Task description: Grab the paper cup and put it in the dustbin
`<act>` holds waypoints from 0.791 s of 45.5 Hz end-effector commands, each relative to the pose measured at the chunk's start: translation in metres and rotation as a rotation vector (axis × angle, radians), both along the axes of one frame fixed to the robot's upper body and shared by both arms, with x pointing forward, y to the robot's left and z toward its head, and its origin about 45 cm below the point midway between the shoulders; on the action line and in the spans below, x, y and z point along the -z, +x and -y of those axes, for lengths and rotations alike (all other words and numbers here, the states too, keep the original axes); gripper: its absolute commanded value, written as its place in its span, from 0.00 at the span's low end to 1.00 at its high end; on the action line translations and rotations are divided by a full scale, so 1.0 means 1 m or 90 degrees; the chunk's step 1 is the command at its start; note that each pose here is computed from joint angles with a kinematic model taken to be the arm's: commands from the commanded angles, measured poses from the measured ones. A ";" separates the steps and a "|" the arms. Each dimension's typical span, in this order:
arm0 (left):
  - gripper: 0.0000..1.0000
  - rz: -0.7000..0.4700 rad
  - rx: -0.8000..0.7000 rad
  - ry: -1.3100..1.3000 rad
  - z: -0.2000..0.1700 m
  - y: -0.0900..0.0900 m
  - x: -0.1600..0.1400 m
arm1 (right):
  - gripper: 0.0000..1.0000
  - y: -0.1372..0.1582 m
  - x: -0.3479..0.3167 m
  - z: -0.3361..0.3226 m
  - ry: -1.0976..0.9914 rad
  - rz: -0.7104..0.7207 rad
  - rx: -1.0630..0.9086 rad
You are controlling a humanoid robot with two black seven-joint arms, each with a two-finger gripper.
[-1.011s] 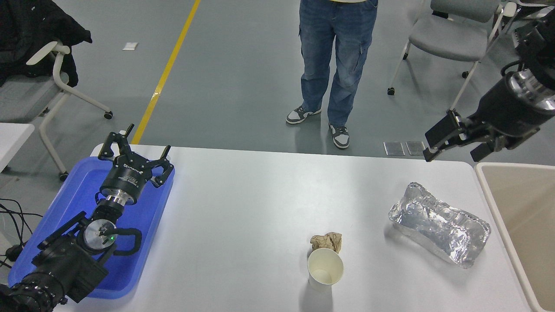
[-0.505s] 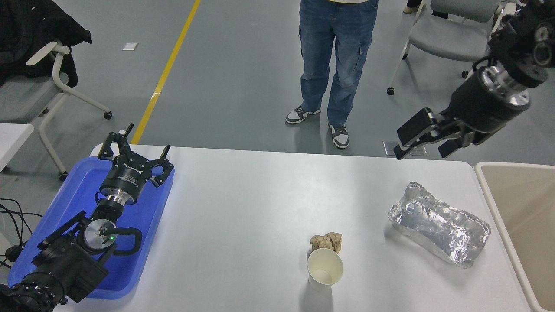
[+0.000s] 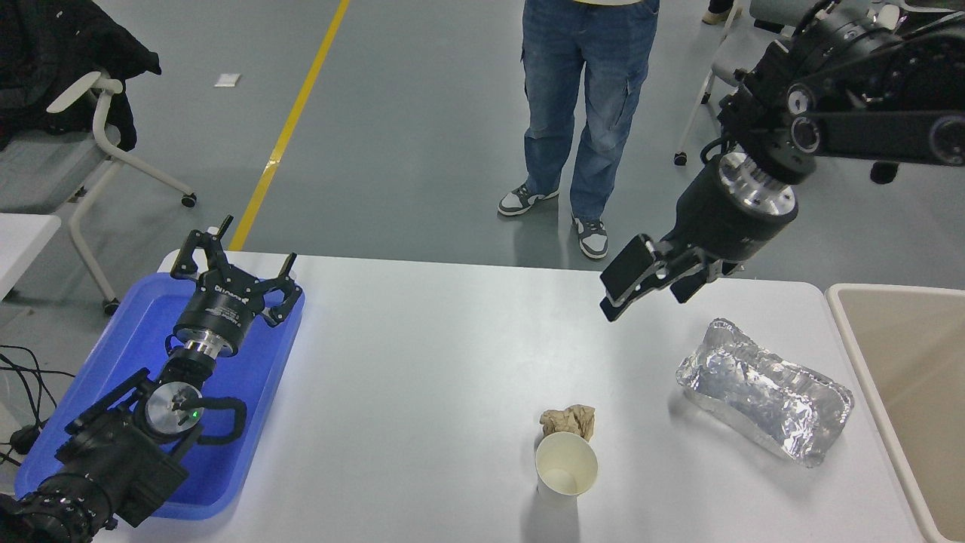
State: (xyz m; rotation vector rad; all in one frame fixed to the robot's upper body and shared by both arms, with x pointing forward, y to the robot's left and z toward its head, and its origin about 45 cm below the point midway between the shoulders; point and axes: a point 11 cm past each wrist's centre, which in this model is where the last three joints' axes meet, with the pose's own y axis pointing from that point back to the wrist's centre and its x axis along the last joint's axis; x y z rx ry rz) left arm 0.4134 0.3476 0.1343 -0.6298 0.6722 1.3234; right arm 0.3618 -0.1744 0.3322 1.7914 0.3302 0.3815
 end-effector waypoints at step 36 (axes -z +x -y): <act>1.00 0.000 0.000 0.000 0.000 0.000 0.000 | 0.98 -0.015 0.141 0.000 0.025 0.036 0.016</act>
